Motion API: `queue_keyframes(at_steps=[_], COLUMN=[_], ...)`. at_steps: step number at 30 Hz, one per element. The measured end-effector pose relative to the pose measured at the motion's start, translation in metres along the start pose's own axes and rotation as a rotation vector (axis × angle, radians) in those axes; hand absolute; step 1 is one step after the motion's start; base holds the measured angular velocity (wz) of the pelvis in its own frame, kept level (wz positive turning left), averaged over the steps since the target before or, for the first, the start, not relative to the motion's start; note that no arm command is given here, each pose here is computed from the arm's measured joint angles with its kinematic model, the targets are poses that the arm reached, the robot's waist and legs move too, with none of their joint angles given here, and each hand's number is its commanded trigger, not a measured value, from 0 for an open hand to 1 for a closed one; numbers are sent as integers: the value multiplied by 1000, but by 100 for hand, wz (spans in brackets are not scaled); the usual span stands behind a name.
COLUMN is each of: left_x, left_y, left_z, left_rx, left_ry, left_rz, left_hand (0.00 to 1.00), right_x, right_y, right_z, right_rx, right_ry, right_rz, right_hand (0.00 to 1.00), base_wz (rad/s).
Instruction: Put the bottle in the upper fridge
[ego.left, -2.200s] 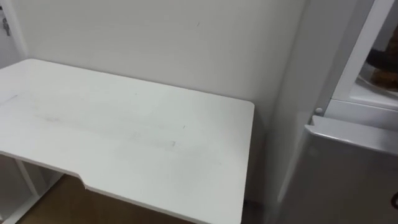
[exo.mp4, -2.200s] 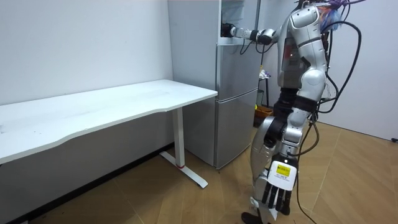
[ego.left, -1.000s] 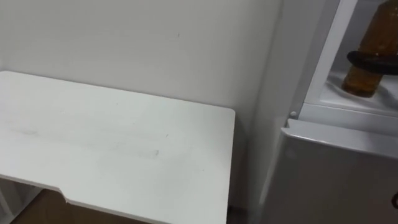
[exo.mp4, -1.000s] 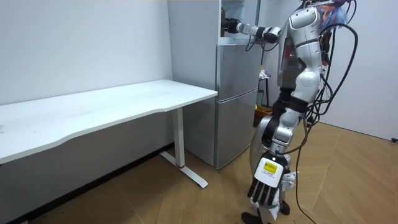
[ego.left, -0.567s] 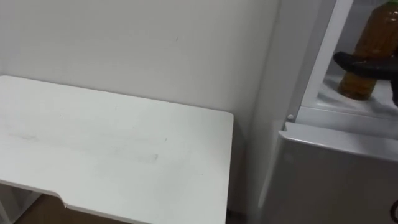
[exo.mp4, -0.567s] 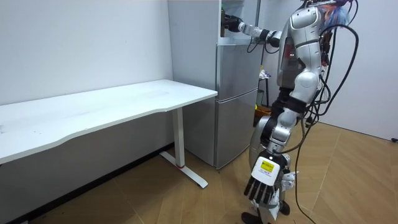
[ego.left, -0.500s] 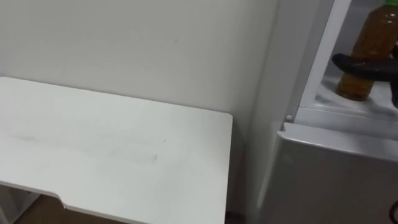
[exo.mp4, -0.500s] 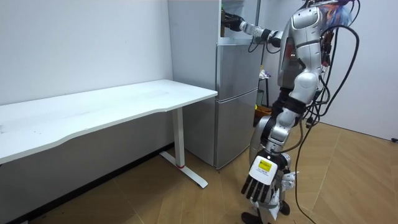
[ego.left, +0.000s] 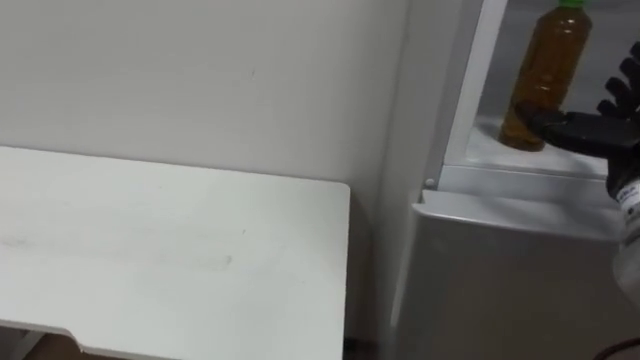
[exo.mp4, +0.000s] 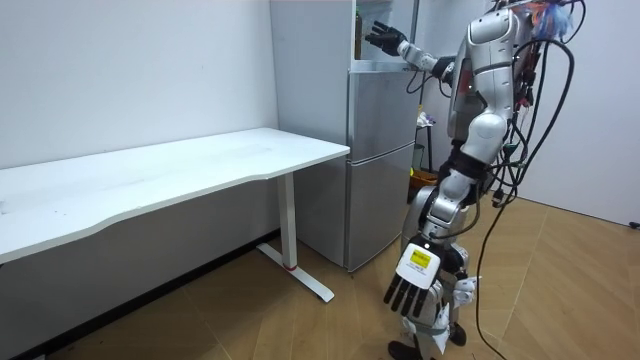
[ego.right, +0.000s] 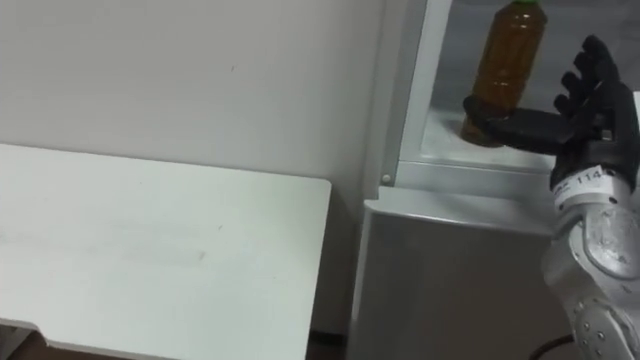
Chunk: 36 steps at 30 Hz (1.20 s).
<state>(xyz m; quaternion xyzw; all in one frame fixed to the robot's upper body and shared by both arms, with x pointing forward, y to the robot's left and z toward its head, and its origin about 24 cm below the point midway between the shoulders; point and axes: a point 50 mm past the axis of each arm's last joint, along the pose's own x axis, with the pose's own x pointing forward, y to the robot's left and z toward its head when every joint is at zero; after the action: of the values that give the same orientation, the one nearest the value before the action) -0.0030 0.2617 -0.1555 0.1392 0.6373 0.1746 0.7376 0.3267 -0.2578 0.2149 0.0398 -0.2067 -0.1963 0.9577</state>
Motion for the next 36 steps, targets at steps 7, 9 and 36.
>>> queue_keyframes(at_steps=[7, 9, 36], left_x=[0, 0, -4], left_y=[-2, -3, -31], left_z=[-2, -2, -11], left_rx=[17, 14, -4], left_ry=[-10, -14, -23], left_rz=[17, 15, -57], left_hand=[0, 0, 0], right_x=[-23, -28, -137], right_y=[9, 8, -24], right_z=[-9, -10, -66], right_rx=[25, 57, 979], right_ry=[0, 3, 287], right_rz=[10, 5, -41], right_hand=[0, 0, 0], base_wz=[-5, 0, -10])
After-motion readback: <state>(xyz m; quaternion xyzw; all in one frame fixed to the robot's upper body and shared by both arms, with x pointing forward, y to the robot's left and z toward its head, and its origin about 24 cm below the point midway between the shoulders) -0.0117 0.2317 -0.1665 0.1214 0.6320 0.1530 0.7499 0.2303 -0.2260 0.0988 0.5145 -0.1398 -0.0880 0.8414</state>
